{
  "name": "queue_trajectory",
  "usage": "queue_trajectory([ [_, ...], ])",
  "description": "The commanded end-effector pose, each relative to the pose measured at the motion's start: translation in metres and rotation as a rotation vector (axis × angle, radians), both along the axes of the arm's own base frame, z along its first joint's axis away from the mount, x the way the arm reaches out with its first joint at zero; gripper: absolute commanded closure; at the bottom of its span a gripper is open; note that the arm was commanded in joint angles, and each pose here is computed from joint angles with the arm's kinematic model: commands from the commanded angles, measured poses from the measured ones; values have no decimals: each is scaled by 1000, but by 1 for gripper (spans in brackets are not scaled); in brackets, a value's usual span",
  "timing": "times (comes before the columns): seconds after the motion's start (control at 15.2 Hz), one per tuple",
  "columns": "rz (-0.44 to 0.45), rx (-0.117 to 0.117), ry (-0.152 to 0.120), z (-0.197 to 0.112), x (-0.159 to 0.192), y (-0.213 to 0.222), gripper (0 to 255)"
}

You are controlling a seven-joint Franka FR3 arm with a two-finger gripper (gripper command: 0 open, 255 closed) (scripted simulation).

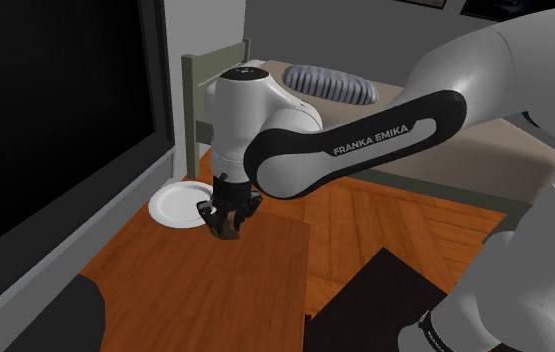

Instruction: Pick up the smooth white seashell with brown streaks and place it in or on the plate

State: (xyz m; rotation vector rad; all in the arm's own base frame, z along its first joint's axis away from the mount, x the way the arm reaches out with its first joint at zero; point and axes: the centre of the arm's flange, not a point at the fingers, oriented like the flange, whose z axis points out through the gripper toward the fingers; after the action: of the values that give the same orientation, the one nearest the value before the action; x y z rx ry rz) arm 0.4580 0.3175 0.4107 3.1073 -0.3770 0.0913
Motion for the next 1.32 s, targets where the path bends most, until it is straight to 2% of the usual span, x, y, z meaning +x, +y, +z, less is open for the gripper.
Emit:
queue_trajectory([
  [0.0, 0, 0, 0, 10, -1, 0, 255],
  [0.2, 0, 0, 0, 24, -1, 0, 255],
  [1.12, 0, 0, 0, 24, 187, 19, 255],
  [1.25, 0, 0, 0, 14, 187, 19, 255],
])
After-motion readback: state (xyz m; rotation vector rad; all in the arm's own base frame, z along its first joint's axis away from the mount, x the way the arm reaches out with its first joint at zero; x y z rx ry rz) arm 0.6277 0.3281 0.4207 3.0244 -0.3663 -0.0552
